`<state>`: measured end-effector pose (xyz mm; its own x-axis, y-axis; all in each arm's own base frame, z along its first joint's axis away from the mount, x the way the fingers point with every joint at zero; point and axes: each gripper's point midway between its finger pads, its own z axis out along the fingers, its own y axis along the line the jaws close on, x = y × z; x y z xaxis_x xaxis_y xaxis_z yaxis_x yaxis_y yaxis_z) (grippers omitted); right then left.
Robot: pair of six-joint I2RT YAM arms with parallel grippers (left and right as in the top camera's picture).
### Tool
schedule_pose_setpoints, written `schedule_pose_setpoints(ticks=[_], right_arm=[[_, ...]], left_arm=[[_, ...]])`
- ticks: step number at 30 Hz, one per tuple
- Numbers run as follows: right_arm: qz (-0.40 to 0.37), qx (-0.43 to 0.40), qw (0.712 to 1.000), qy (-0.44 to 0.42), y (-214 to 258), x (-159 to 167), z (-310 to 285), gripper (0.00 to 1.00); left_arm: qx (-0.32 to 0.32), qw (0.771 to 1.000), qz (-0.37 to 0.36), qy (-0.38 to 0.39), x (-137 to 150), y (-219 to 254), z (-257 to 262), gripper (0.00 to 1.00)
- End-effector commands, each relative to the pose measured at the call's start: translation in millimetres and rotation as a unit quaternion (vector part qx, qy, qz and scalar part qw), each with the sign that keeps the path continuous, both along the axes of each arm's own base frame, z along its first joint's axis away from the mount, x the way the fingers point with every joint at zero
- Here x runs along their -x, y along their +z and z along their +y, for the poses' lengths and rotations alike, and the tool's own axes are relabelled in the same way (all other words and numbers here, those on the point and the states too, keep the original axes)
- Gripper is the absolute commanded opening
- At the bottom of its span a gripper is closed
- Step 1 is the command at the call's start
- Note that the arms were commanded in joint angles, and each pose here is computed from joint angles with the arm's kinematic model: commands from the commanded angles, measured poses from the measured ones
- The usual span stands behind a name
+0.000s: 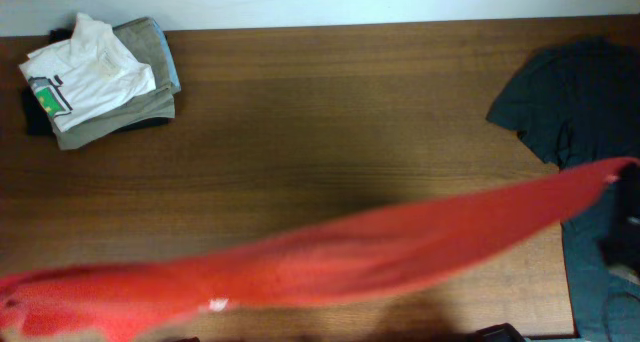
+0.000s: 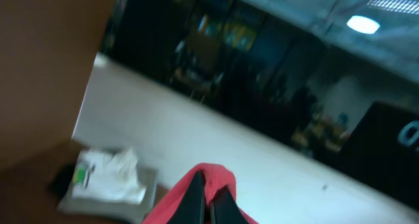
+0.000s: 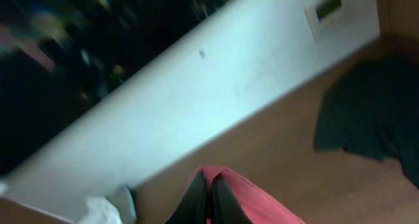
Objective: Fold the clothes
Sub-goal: 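Swing the t-shirt up and lay it flat, shoulders toward the back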
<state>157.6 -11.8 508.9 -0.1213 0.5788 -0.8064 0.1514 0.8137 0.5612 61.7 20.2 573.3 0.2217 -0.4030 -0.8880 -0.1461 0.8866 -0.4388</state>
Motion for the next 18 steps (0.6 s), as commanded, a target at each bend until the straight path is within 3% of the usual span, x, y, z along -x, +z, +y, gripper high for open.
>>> schedule_pose_setpoints(ticks=[1, 3, 9, 11, 15, 18], right_arm=[[-0.032, 0.01, 0.998, -0.05, 24.1, 5.5, -18.7, 0.04], [-0.043, 0.01, 0.996, -0.073, 32.9, 2.3, -25.3, 0.04], [-0.003, 0.031, 0.994, -0.107, 24.9, -50.3, -25.1, 0.04], [0.03, 0.044, 0.992, -0.114, 12.0, -77.9, -21.4, 0.04], [0.13, 0.079, 0.982, -0.111, -42.3, -169.7, -1.1, 0.04], [0.185, 0.095, 0.972, -0.11, -87.5, -228.5, 9.4, 0.04]], left_arm=[[-0.013, 1.0, -0.014, 0.0, -14.6, 17.5, 2.1, 0.0], [-0.011, 1.0, -0.007, 0.0, -36.4, 22.5, 6.2, 0.0], [0.015, 0.99, 0.139, -0.002, -172.8, -22.8, 30.7, 0.0], [0.025, 0.981, 0.193, -0.003, -216.6, -49.4, 38.5, 0.0], [0.046, 0.951, 0.305, -0.004, -313.5, -125.6, 56.0, 0.0], [0.056, 0.931, 0.36, -0.007, -367.0, -179.5, 63.9, 0.0]])
